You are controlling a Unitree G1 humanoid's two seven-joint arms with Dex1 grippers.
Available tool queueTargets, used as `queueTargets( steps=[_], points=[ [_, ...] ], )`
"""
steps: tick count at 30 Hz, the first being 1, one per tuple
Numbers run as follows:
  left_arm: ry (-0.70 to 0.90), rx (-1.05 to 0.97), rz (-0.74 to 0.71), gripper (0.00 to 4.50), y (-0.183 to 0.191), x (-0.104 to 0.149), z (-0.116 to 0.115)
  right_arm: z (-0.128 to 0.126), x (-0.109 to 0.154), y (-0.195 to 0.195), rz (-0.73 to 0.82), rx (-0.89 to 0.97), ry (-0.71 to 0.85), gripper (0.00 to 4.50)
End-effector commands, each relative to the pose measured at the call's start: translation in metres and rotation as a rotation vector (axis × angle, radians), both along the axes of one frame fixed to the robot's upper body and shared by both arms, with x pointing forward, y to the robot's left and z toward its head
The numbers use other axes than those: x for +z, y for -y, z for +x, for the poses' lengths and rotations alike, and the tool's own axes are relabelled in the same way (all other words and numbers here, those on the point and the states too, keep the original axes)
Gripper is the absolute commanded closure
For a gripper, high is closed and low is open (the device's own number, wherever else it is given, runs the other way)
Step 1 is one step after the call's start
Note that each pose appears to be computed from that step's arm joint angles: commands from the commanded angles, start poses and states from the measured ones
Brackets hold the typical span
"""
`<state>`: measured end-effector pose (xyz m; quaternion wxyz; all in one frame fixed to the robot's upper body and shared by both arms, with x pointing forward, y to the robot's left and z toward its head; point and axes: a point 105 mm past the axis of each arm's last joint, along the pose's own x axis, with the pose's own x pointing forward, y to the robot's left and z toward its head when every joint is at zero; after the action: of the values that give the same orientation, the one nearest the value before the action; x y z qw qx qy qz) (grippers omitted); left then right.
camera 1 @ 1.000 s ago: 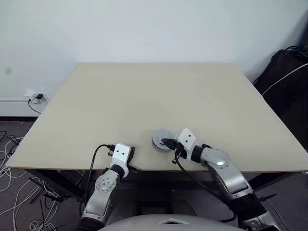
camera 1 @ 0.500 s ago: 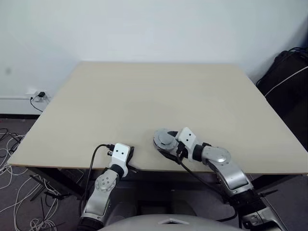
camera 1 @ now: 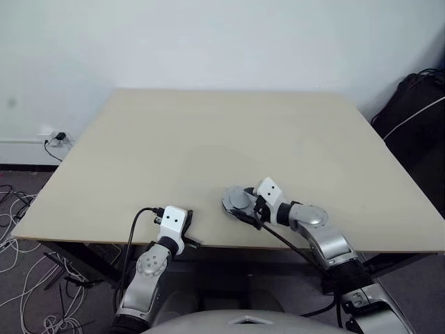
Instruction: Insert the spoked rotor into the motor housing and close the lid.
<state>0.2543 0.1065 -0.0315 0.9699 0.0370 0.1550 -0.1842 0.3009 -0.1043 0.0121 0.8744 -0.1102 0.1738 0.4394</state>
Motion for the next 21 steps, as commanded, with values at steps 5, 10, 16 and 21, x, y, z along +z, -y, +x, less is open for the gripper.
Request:
queueTargets(
  steps=[5, 10, 16, 21],
  points=[
    [0.069, 0.01, -0.012, 4.5, 0.001, 0.017, 0.007, 0.015, 0.008, 0.0, 0.033, -0.044, 0.01, 0.03],
    [0.072, 0.015, -0.015, 4.5, 0.001, 0.018, 0.008, 0.017, 0.002, 0.002, 0.022, -0.06, -0.01, 0.03],
    [0.073, 0.017, -0.017, 4.5, 0.001, 0.018, 0.007, 0.019, 0.009, -0.001, 0.077, -0.081, 0.001, 1.23],
    [0.071, 0.018, -0.019, 4.5, 0.001, 0.017, 0.007, 0.021, 0.014, -0.002, 0.141, -0.124, 0.001, 1.23]
  ],
)
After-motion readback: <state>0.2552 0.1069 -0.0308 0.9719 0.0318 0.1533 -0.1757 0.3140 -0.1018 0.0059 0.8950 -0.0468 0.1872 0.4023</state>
